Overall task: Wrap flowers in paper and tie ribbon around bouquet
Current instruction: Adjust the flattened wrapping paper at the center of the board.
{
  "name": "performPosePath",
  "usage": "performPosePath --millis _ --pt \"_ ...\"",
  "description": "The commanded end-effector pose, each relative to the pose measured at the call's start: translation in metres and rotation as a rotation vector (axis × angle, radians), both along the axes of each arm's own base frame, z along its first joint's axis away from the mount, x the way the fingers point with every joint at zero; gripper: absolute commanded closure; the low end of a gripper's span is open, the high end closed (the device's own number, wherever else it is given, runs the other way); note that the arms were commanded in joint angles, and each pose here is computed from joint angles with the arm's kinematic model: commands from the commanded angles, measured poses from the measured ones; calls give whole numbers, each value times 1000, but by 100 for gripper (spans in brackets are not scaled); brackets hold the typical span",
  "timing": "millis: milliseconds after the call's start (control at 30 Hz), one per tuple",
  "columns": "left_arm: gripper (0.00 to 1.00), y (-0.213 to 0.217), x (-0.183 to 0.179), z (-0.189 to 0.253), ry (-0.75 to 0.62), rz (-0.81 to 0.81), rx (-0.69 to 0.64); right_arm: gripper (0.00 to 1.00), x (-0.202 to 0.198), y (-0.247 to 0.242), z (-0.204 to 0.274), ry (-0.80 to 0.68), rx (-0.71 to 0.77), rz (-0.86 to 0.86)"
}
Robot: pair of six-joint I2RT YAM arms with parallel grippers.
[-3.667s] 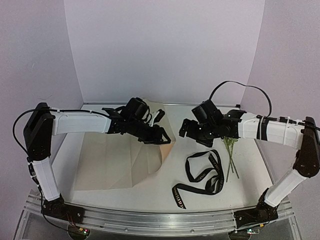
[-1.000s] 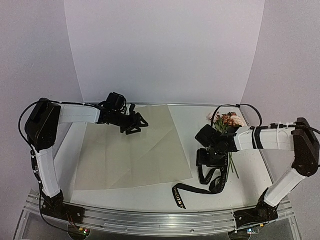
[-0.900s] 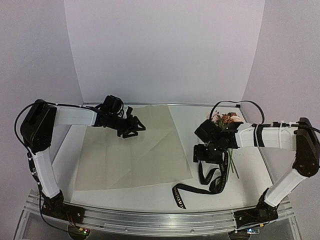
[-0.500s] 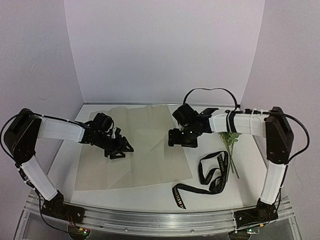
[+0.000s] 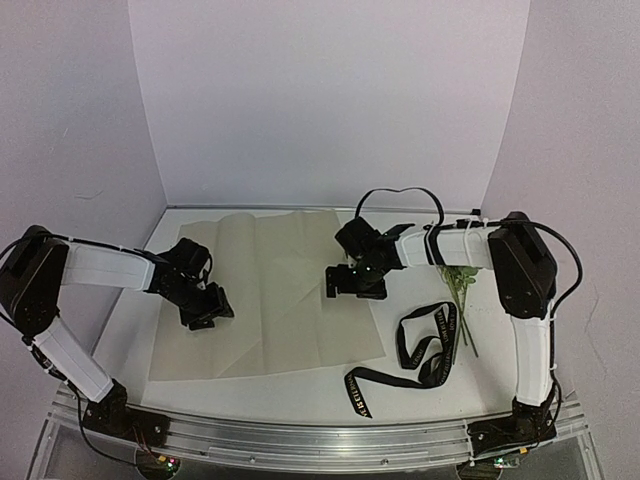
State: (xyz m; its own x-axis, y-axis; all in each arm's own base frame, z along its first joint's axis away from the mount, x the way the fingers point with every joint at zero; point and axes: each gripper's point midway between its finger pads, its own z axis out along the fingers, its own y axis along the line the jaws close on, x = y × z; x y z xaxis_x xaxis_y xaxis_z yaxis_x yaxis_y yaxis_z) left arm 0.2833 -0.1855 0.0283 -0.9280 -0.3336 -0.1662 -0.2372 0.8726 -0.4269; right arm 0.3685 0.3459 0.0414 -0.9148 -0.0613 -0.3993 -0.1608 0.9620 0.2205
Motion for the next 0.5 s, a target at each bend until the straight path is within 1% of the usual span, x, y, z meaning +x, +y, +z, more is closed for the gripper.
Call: performPosePath --millis 0,167,300,333,400,467 --pt "40 25 7 -7 -4 36 62 5 -10 -2 -9 45 36 -29" --pt "40 43 19 -13 4 54 82 13 -33 -9 -27 102 31 -67" --pt "40 59 35 -16 6 82 93 23 -60 -9 -34 127 13 -95" --pt "40 64 40 -17 5 89 95 27 -68 -8 -35 133 11 -100" --pt "40 72 54 -17 -2 107 96 35 -87 -3 -35 144 13 -109" --pt "40 79 71 -19 -6 117 97 39 -106 9 -33 151 23 -95"
